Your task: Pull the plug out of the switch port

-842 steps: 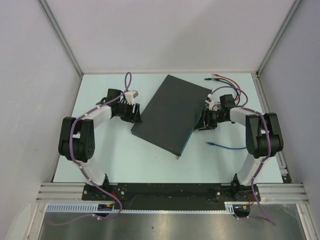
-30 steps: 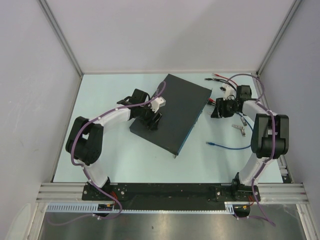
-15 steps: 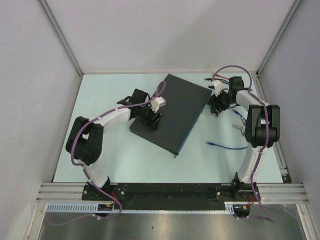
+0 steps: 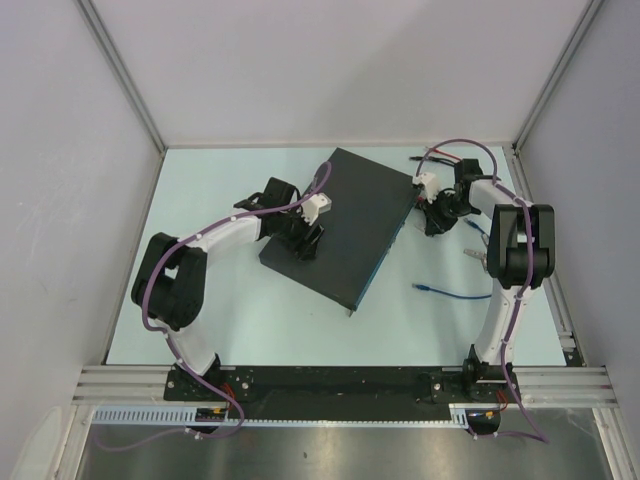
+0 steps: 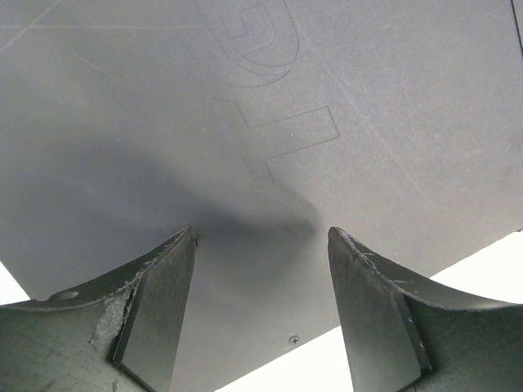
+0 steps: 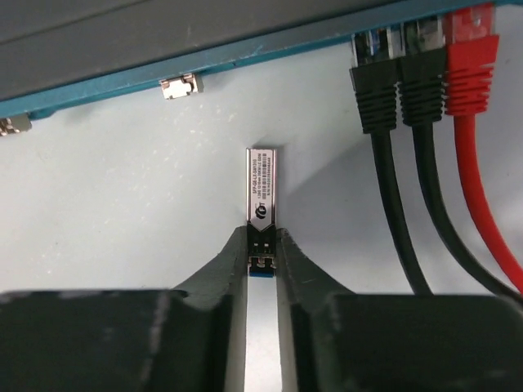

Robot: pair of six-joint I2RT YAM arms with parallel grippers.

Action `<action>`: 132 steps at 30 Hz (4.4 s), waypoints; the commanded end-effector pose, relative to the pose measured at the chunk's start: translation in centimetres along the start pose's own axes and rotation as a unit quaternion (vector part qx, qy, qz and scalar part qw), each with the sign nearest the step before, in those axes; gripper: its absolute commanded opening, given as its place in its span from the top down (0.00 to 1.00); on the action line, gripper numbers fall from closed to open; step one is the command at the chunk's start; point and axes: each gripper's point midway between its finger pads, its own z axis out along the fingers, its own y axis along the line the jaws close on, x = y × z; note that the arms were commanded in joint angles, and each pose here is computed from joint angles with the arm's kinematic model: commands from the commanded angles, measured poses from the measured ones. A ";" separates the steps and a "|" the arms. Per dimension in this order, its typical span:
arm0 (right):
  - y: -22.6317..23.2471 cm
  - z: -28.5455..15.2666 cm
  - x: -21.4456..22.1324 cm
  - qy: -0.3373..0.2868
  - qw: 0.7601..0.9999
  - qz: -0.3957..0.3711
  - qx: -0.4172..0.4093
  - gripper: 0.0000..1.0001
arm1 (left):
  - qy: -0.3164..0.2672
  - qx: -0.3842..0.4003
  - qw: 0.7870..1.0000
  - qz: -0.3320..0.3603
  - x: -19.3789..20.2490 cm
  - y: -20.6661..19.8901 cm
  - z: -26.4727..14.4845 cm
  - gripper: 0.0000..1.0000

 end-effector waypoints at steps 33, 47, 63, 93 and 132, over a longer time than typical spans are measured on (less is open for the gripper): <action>6.9 -5.6 -4.6 -0.102 0.973 0.203 -0.042 0.70 | -0.038 -0.037 0.997 -0.050 -0.9 2.4 -2.3 0.29; 21.7 2.8 -4.0 0.016 0.965 -0.148 -0.217 0.96 | -0.058 -0.078 0.988 -0.121 0.5 6.4 -5.5 0.29; 21.2 0.7 -11.2 -0.051 0.978 -0.111 -0.168 0.83 | -0.070 -0.061 0.988 -0.121 -0.2 6.1 -5.2 0.30; -6.6 -5.7 -11.7 -0.277 0.886 0.344 -0.139 0.49 | -0.038 0.000 0.998 0.058 -6.1 4.1 -2.8 0.30; -6.6 2.1 -8.5 -0.290 0.815 0.424 -0.266 0.54 | 0.053 -0.024 0.998 0.009 -2.8 6.8 0.4 0.30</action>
